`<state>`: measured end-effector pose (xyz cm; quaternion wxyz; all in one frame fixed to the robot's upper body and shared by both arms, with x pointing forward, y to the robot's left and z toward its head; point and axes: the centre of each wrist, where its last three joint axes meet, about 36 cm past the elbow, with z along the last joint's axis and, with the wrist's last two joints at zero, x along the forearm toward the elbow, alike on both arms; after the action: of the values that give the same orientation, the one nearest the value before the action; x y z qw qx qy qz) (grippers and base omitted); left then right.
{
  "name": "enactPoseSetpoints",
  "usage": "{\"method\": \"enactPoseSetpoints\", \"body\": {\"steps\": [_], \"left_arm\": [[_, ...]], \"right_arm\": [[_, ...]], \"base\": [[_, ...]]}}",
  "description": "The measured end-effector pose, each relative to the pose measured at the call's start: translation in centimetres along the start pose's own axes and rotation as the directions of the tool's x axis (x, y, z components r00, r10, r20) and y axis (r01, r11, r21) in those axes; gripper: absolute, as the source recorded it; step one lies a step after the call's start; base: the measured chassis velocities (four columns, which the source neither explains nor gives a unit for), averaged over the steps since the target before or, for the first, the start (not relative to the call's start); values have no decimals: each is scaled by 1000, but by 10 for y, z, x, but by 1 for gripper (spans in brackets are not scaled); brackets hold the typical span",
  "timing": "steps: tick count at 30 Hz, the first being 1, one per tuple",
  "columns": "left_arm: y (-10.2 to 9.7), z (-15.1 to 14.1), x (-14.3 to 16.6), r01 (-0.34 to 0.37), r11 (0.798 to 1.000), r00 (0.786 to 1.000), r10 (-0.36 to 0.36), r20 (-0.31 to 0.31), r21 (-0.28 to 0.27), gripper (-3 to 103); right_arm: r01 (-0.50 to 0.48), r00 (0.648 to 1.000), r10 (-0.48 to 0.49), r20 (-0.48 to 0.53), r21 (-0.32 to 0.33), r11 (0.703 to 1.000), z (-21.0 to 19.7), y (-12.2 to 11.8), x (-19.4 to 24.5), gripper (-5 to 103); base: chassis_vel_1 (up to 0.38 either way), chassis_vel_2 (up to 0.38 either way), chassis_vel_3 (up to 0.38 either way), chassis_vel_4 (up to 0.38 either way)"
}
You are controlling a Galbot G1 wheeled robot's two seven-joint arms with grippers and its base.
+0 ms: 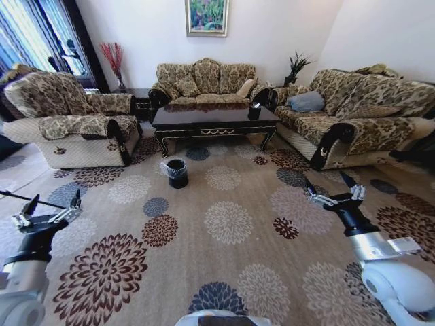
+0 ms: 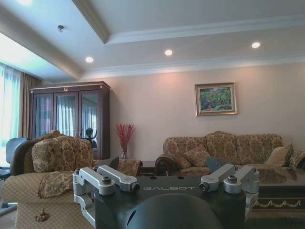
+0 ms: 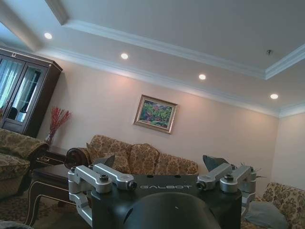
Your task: Move to the front of the table and pick up the trash from the floor, then place it into the trash bin.
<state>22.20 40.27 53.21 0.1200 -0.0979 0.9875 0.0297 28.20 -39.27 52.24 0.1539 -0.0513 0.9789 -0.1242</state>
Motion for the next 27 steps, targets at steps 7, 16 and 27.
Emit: {"method": "enactPoseSetpoints", "body": {"steps": [7, 16, 27], "left_arm": [[0, 1, -1, 1, 1000, 1000, -1, -1, 1, 100], [0, 3, 0, 2, 1000, 1000, -2, -4, 3, 100], [-1, 4, 0, 2, 1000, 1000, -2, -6, 4, 100]], "right_arm": [[1, 1000, -1, -2, 0, 1000, 1, 0, 0, 100], [-1, 1000, 1, -3, -3, 1000, 3, 1, 1, 100], [-21, 1000, 22, 12, -35, 999, 3, 4, 1, 100]], "base": [[0, 0, 0, 0], [0, 0, 0, 0], [0, 0, 0, 0]]}}
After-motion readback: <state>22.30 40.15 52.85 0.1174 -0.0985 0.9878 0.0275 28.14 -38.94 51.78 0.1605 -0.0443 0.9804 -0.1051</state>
